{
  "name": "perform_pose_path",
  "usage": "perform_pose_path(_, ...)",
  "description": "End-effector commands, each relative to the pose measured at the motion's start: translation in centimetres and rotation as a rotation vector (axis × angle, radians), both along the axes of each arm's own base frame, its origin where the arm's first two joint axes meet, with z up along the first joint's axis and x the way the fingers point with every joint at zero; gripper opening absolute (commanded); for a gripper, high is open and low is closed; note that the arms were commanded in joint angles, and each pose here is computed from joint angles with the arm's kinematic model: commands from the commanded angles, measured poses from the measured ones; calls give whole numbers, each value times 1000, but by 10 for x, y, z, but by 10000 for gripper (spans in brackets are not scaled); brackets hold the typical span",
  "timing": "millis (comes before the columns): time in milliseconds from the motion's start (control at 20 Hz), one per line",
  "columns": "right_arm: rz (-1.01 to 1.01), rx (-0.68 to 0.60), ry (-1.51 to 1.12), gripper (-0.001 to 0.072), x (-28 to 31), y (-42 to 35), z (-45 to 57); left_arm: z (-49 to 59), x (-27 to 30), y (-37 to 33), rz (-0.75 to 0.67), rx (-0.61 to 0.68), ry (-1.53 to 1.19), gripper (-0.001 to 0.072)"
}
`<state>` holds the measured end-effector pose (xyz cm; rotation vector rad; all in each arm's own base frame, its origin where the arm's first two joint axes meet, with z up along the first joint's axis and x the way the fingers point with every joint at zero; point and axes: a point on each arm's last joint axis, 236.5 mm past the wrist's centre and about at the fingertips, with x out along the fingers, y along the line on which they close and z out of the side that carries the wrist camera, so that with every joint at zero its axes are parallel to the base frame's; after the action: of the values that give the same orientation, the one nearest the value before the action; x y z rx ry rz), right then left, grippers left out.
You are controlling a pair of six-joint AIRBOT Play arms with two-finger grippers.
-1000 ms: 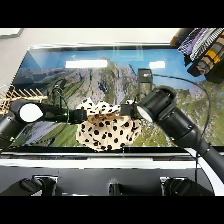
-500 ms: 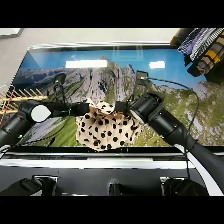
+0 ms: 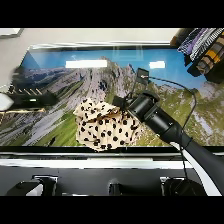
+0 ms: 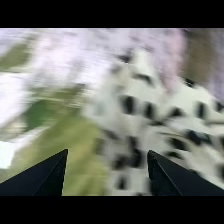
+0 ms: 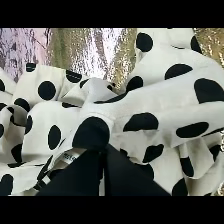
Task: Fold the clothes and pants, and hang the long-sleeved shirts on hangers.
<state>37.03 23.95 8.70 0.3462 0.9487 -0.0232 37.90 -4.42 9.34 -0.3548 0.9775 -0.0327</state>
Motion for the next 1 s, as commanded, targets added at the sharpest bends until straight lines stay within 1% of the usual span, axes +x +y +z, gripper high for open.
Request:
perform_pose_path(0, 2, 5, -7, 34, 2, 1, 1, 12, -44, 136, 117, 202, 37, 580)
perform_pose_path(100, 22, -11, 2, 34, -1, 1, -1, 20, -72, 198, 202, 284, 38, 578)
perform_pose_path(200, 41, -36, 19, 34, -5, -1, -4, 22, -94, 239, 355, 271, 44, 578)
perform_pose_path(300, 36, -51, 41, 35, -9, -5, -7, 19, -112, 275, 477, 271, 49, 579)
perform_pose_path(450, 48, -61, 44, 35, -10, -5, -8, 15, -138, 333, 649, 296, 33, 579)
perform_pose_path(500, 48, -61, 44, 35, -10, -5, -8, 7, -150, 348, 681, 296, 54, 579)
perform_pose_path(600, 48, -59, 47, 35, -10, -5, -8, -20, -171, 369, 710, 266, 127, 579)
perform_pose_path(700, 48, -55, 50, 35, -11, -4, -9, -43, -178, 385, 737, 210, 149, 579)
perform_pose_path(850, 48, -53, 52, 35, -11, -4, -9, -59, -168, 413, 738, 145, 106, 579)
perform_pose_path(950, 48, -54, 52, 35, -11, -4, -9, -68, -160, 427, 690, 141, 102, 579)
